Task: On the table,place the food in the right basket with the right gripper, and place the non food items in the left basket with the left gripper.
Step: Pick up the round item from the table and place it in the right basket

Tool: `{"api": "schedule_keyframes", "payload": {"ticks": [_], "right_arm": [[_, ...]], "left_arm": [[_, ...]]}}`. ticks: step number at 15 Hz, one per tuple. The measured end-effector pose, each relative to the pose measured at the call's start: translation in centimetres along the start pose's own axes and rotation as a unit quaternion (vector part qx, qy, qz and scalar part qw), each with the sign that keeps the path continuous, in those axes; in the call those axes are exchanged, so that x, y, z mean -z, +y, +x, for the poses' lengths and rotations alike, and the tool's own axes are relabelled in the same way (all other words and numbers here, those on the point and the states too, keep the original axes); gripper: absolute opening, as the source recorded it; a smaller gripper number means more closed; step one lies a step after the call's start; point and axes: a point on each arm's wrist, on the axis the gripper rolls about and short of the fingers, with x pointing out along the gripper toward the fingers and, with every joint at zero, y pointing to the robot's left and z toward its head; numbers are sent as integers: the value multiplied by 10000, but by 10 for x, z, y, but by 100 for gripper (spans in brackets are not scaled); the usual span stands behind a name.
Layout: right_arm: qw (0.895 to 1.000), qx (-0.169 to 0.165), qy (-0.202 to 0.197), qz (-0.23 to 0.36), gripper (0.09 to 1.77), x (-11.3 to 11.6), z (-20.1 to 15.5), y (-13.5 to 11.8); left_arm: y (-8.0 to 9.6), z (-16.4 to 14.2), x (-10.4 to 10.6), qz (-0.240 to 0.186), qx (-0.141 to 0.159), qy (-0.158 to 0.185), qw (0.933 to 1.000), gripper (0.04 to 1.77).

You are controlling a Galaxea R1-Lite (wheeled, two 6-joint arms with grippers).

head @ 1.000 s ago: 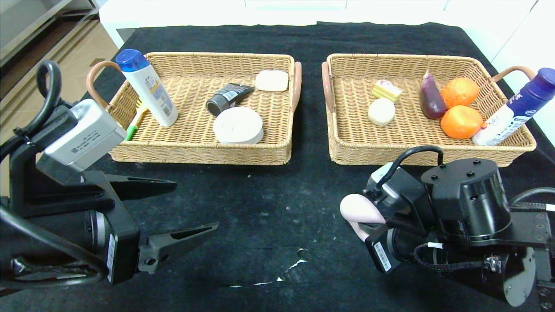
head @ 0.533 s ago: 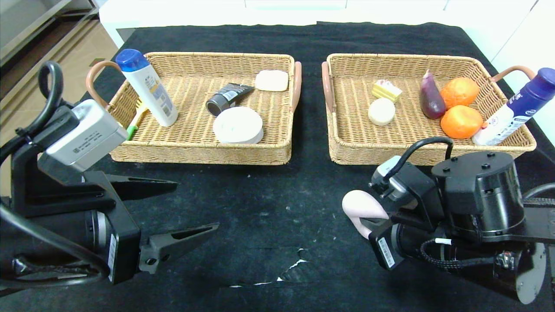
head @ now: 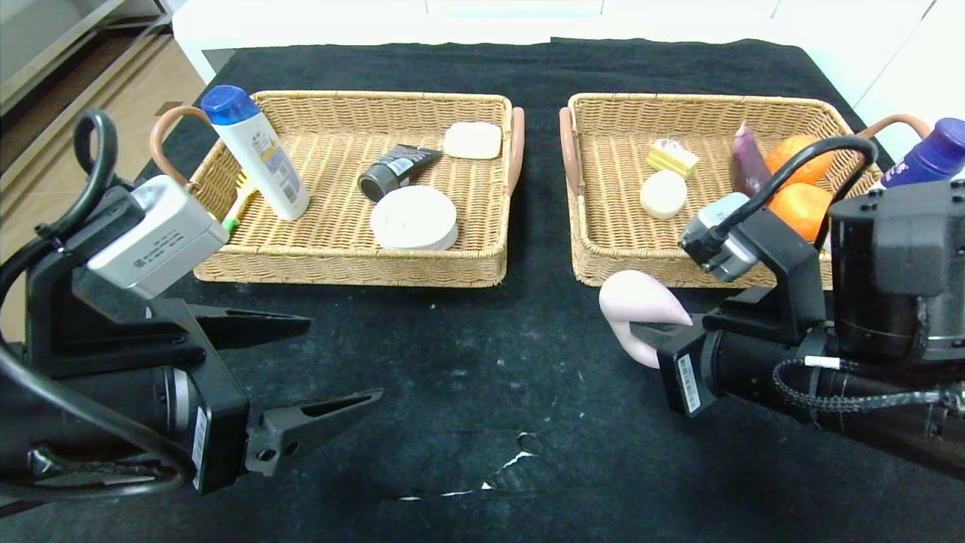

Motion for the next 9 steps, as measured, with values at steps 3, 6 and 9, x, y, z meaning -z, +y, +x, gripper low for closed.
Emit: {"api": "schedule_keyframes", "payload": {"ticks": [3, 6, 9], "right_arm": [[9998, 38, -170, 39, 18, -17, -4, -4], [9994, 138, -323, 68, 18, -39, -9, -11], [9980, 291, -565, 71, 18, -62, -11, -26]], "left_arm": [[0, 0, 0, -1, 1, 3, 10000, 172], [0, 1, 0, -3, -2, 11, 10000, 172], [0, 1, 0, -4, 1, 17, 10000, 172]]}}
